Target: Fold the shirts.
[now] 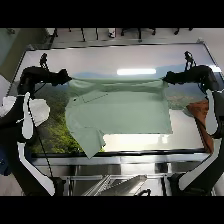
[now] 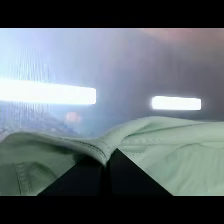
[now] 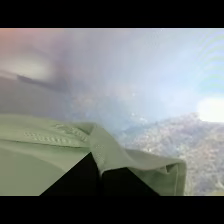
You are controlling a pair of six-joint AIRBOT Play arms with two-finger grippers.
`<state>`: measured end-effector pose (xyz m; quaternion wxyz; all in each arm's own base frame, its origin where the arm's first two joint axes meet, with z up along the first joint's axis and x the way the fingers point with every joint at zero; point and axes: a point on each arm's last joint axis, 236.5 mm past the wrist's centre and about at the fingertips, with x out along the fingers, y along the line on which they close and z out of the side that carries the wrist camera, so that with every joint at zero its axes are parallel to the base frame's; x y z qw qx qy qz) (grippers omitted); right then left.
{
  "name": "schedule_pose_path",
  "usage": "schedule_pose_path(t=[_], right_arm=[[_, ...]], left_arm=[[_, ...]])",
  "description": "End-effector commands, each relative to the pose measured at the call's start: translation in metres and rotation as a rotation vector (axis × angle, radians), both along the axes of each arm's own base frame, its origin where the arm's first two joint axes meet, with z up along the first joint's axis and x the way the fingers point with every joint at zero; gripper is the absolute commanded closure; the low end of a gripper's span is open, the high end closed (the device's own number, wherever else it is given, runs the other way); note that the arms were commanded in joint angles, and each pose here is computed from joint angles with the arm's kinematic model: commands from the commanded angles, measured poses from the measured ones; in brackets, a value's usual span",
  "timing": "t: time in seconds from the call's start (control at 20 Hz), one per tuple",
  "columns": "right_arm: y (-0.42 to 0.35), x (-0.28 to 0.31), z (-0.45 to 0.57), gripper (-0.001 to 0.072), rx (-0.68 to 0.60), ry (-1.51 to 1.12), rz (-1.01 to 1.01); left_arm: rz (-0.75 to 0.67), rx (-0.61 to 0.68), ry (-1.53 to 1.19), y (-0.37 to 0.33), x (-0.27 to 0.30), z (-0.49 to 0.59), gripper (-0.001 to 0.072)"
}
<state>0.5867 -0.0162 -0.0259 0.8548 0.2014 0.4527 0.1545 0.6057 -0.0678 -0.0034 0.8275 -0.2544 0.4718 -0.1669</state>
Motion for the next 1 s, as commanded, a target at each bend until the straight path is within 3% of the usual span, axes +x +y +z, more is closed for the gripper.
schedule_pose_path(t=[0.0,0.1,0.25,0.85,0.9,0.95], right_arm=[[-0.010,-0.029,-0.022,0.0693,-0.087,0.139,0.058],[-0.022,-0.032,-0.031,0.0693,-0.152,0.165,0.049],[-0.028,-0.033,-0.045,0.0693,-0.171,0.190,0.035],[-0.017,-0.038,-0.073,0.0691,-0.274,0.255,0.061],[-0.014,-0.039,-0.072,0.0664,-0.267,0.259,0.068],[-0.011,-0.041,-0.071,0.0485,-0.264,0.262,0.073]], left_arm=[[-0.057,0.153,0.141,0.005,-0.028,-0.028,0.0681],[-0.047,0.263,0.200,0.016,-0.038,-0.047,0.0681],[-0.066,0.324,0.280,0.019,-0.059,-0.079,0.0681],[-0.057,0.418,0.247,0.011,-0.053,-0.092,0.0680],[-0.059,0.416,0.235,0.009,-0.050,-0.087,0.0680],[-0.068,0.414,0.221,0.003,-0.047,-0.080,0.0596]])
